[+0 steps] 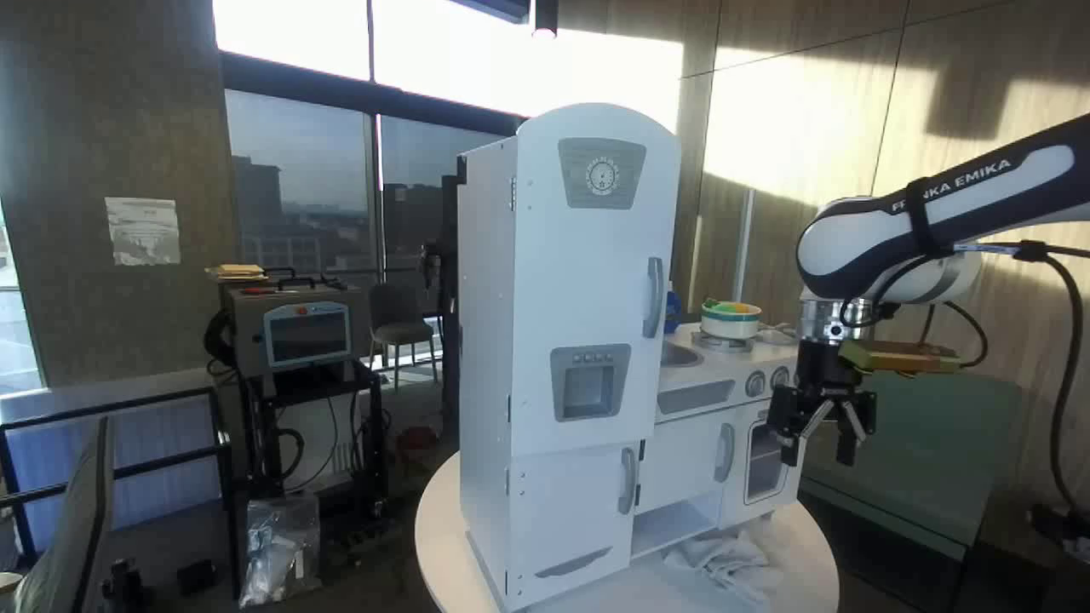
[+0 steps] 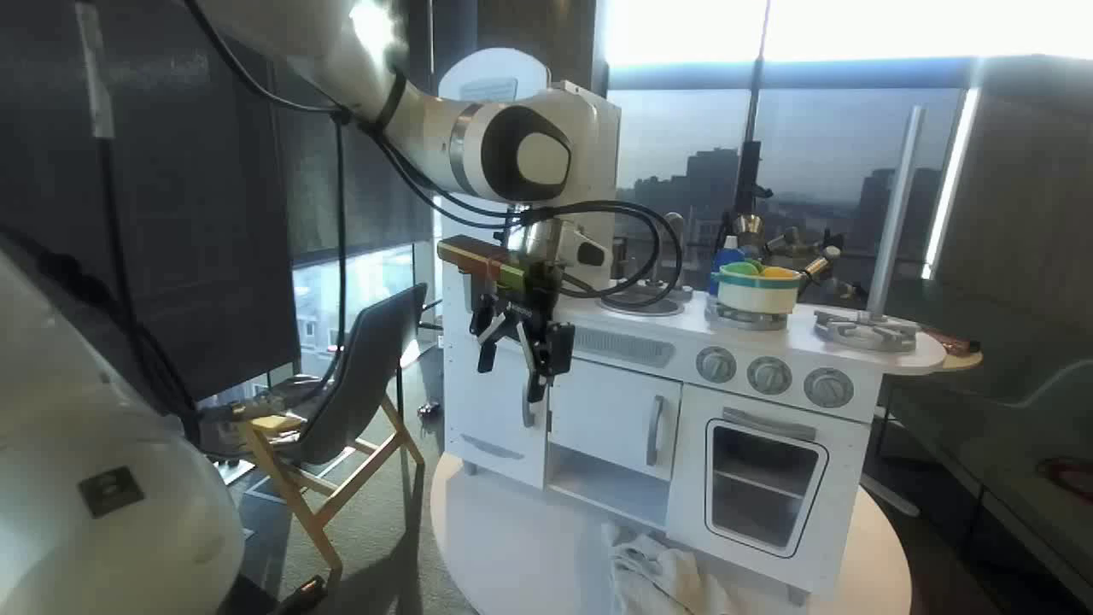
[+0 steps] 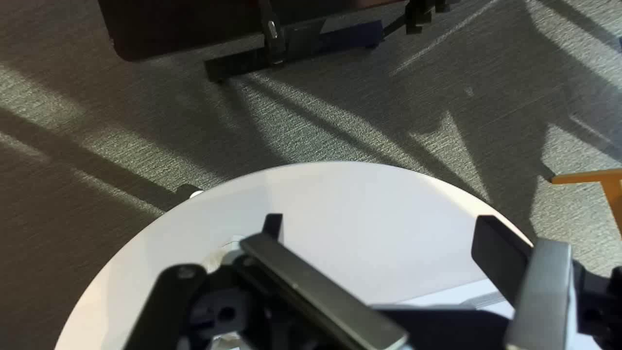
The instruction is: Open the cabinet door on the left
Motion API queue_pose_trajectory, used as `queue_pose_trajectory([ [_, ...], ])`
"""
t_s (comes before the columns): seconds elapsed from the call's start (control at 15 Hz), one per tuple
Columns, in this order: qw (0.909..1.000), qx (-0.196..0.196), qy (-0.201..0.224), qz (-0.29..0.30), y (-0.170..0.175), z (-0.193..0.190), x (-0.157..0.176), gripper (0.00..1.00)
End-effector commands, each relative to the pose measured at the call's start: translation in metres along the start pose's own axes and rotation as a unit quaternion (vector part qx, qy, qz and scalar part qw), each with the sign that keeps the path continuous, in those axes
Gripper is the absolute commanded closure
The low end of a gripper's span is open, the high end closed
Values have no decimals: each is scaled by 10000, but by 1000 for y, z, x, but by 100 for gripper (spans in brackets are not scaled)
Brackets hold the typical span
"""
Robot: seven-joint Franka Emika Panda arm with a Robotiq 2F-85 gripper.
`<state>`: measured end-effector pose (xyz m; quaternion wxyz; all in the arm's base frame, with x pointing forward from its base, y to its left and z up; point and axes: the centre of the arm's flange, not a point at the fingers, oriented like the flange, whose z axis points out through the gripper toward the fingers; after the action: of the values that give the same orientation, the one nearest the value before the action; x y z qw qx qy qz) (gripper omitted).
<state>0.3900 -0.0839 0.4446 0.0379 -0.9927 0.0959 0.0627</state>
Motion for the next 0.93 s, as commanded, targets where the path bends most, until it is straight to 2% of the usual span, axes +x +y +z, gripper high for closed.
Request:
queue_pose_trajectory([
  [0.0, 10000, 0, 18, 0, 0, -2, 0, 0],
  [0.73, 9999, 75, -27, -122, -4, 2, 6, 0],
  [0.8, 9997, 72, 64, -239, -12, 8, 7, 0],
  [0.87, 9986, 77, 335, -409, -20, 6, 4, 0],
])
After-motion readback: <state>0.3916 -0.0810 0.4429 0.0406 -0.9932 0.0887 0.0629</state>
